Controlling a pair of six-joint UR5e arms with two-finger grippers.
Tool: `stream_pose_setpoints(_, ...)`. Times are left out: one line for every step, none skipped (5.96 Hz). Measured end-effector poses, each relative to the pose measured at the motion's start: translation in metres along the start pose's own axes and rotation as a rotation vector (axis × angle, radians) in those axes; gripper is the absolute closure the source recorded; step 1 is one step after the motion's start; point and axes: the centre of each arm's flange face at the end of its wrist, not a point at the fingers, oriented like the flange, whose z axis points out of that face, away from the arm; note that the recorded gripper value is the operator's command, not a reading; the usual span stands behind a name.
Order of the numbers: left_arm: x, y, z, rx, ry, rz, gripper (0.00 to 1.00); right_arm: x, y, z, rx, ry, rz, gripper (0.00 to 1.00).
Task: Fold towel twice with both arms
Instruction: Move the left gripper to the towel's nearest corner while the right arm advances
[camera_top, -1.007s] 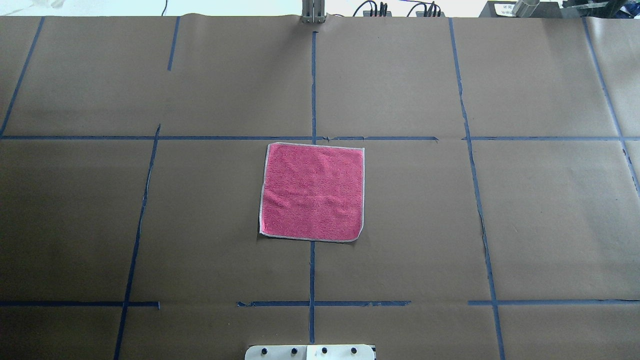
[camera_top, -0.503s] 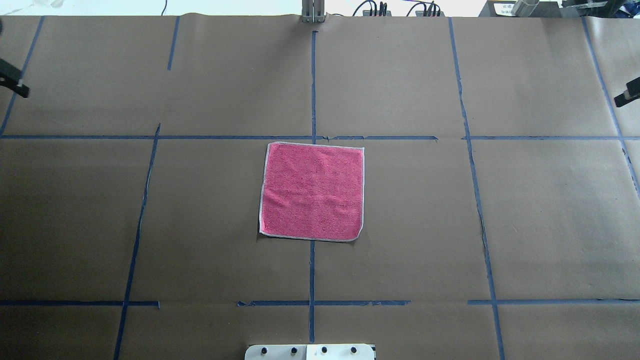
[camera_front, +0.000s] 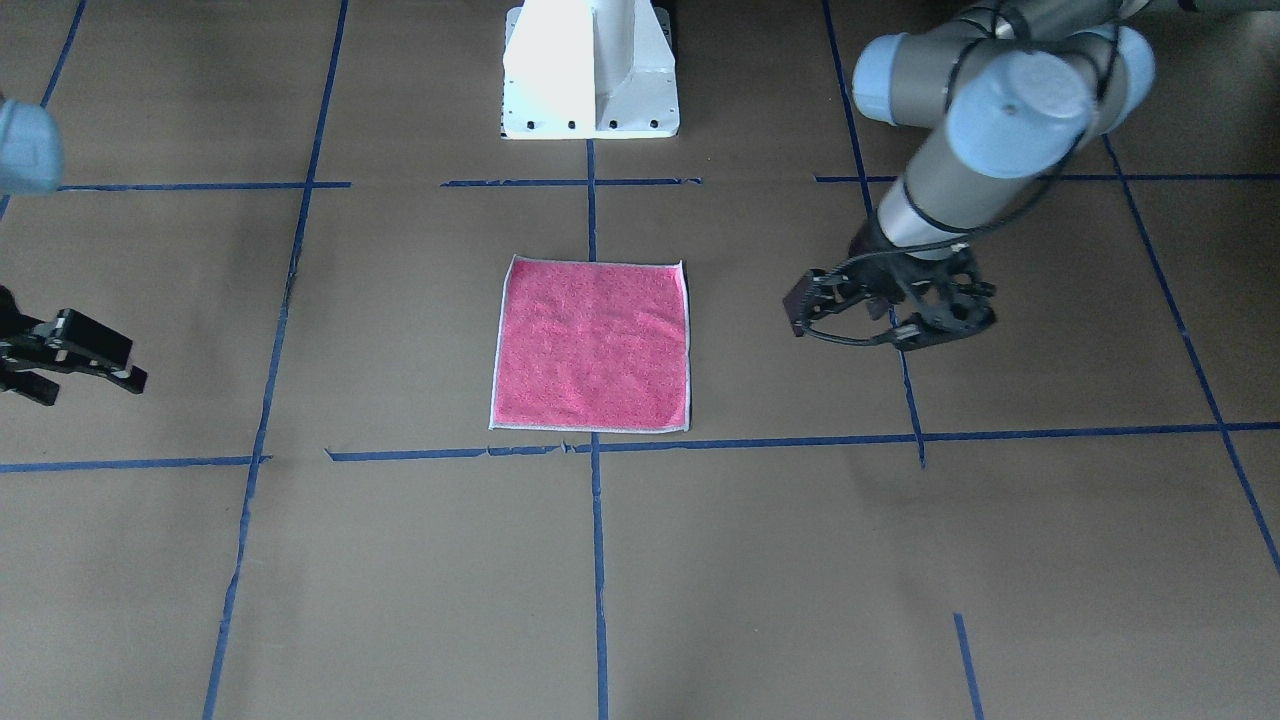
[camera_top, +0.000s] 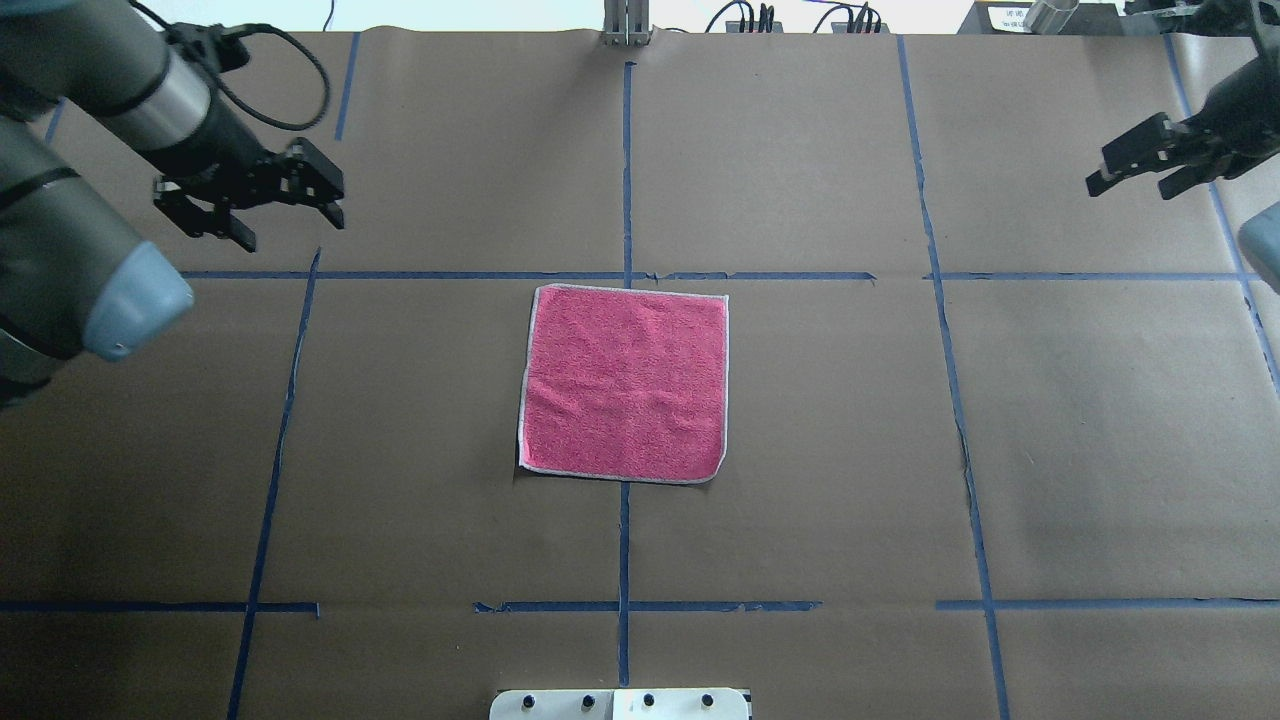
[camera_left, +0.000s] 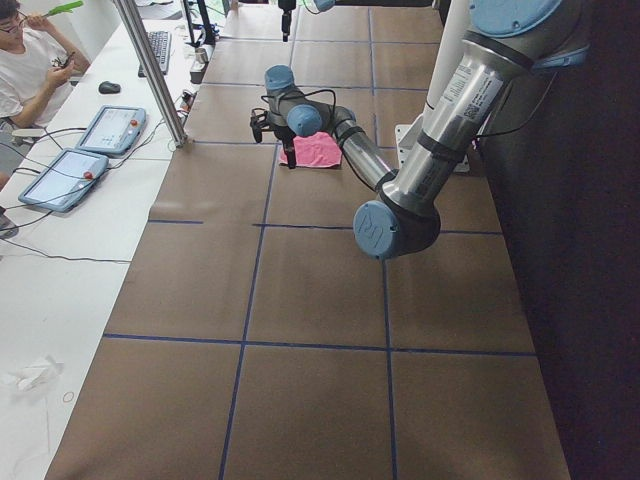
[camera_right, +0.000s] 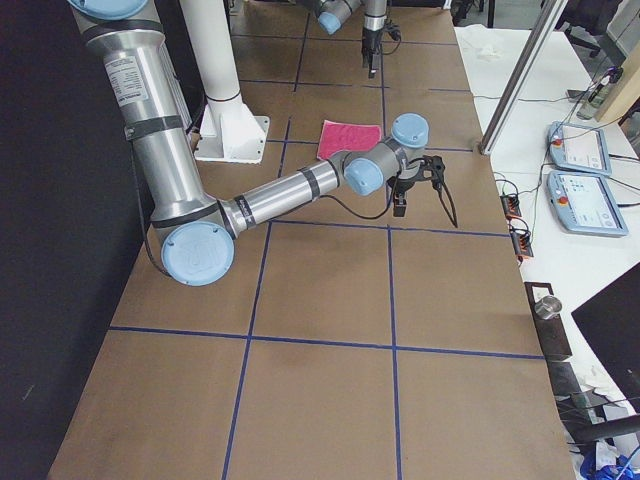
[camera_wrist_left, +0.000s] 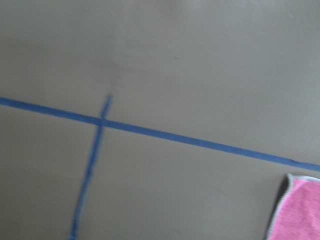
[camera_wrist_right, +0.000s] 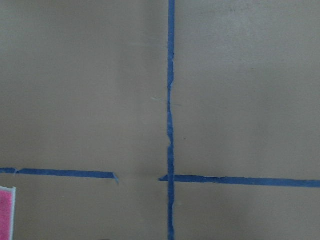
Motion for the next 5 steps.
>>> stream_pose_setpoints(0.033,0.044,0.028,0.011,-0.014,-0.051,0.00,-0.023,0.016,0.014,0.018,-0.036,0.043,0.00)
stream_pose_setpoints(0.052,0.083,0.053,0.017,-0.028,-0.081,0.02,-0.034,0.026,0.023,0.018,-0.053,0.058,0.00)
stream_pose_setpoints(0.061,0.111,0.077,0.026,-0.041,-0.087,0.08,-0.040,0.031,0.027,0.013,-0.061,0.073,0.00)
stream_pose_setpoints(0.064,0.121,0.101,0.044,-0.047,-0.080,0.15,-0.048,0.037,0.032,0.003,-0.065,0.093,0.00)
stream_pose_setpoints(0.062,0.121,0.122,0.053,-0.052,-0.078,0.22,-0.062,0.047,0.041,-0.005,-0.065,0.114,0.00)
